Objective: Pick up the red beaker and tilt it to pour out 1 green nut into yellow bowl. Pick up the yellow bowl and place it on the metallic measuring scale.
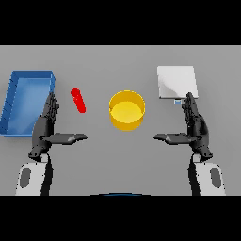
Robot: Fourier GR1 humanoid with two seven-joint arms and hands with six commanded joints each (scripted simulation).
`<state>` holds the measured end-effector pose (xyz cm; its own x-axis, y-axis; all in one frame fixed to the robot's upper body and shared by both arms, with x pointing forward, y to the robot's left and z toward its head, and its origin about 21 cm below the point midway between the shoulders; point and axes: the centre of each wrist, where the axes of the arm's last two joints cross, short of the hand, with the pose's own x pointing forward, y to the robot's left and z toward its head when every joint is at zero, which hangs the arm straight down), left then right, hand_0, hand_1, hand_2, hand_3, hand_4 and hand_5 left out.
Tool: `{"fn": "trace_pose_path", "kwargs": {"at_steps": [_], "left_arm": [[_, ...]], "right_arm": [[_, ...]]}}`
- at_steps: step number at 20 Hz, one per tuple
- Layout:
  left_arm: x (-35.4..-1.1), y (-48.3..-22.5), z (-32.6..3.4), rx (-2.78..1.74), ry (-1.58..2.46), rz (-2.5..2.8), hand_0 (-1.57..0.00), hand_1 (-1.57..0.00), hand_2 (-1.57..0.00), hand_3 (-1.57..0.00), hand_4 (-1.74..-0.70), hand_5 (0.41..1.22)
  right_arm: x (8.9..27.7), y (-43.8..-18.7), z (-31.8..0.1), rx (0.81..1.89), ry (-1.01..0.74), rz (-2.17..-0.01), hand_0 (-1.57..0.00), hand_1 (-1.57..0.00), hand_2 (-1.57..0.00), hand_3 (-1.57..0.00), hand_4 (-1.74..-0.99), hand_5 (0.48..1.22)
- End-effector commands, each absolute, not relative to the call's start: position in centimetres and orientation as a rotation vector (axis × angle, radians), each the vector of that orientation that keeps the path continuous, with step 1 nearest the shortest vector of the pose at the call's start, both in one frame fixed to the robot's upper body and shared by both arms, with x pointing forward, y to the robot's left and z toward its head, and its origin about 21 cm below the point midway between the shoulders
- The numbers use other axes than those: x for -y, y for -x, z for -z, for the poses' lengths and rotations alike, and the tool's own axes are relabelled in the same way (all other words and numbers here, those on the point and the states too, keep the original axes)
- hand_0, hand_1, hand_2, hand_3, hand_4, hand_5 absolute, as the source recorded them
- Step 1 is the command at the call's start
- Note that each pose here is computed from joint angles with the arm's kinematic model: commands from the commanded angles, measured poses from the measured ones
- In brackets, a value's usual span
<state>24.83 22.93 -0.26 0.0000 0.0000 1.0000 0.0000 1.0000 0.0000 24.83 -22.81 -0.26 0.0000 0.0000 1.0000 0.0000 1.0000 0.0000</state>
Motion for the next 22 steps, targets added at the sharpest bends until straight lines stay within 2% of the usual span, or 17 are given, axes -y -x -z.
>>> {"fn": "trace_pose_path", "kwargs": {"at_steps": [1, 6, 7, 9, 12, 13, 16, 22], "left_arm": [[-23.0, -24.8, 0.3, 1.572, -0.001, -0.001, 0.00, 0.00, 0.00, 0.00, -1.15, 0.599], [-24.1, -23.9, 0.3, 1.580, -0.004, -0.001, 0.00, 0.00, 0.00, 0.00, -1.15, 0.599], [-24.4, -23.0, -0.1, 1.599, -0.029, 0.069, 0.00, 0.00, 0.00, 0.00, -1.15, 0.599], [-24.5, -22.2, -0.8, 1.600, -0.057, 0.144, 0.00, 0.00, 0.00, 0.00, -1.16, 0.599], [-24.1, -21.5, -1.2, 1.579, -0.075, 0.182, 0.00, 0.00, 0.00, 0.00, -1.16, 0.600], [-24.1, -21.3, -1.4, 1.585, -0.074, 0.197, 0.00, 0.00, 0.00, 0.00, -1.16, 0.602], [-24.0, -21.6, -1.0, 1.551, -0.083, 0.225, 0.00, 0.00, 0.00, 0.00, -1.16, 0.602], [-22.3, -25.4, 0.8, 1.537, -0.096, 0.271, 0.00, 0.00, 0.00, 0.00, -1.22, 0.626]], "right_arm": [[22.7, -24.8, 0.3, 1.571, 0.000, 0.001, 0.00, 0.00, 0.00, 0.00, -1.167, 0.599], [22.0, -24.8, 0.3, 1.577, -0.001, 0.003, 0.00, 0.00, 0.00, 0.00, -1.167, 0.599], [22.3, -23.9, -0.1, 1.649, 0.126, -0.124, 0.00, 0.00, 0.00, 0.00, -1.167, 0.599], [21.6, -22.8, 0.0, 1.683, 0.234, -0.241, 0.00, 0.00, 0.00, 0.00, -1.162, 0.594], [20.9, -22.5, -0.2, 1.667, 0.267, -0.278, 0.00, 0.00, 0.00, 0.00, -1.162, 0.591], [21.3, -22.4, -0.1, 1.666, 0.263, -0.272, 0.00, 0.00, 0.00, 0.00, -1.173, 0.593], [20.9, -22.2, -0.6, 1.672, 0.236, -0.258, 0.00, 0.00, 0.00, 0.00, -1.199, 0.603], [21.7, -22.1, -0.5, 1.683, 0.212, -0.256, 0.00, 0.00, 0.00, 0.00, -1.256, 0.631]]}}
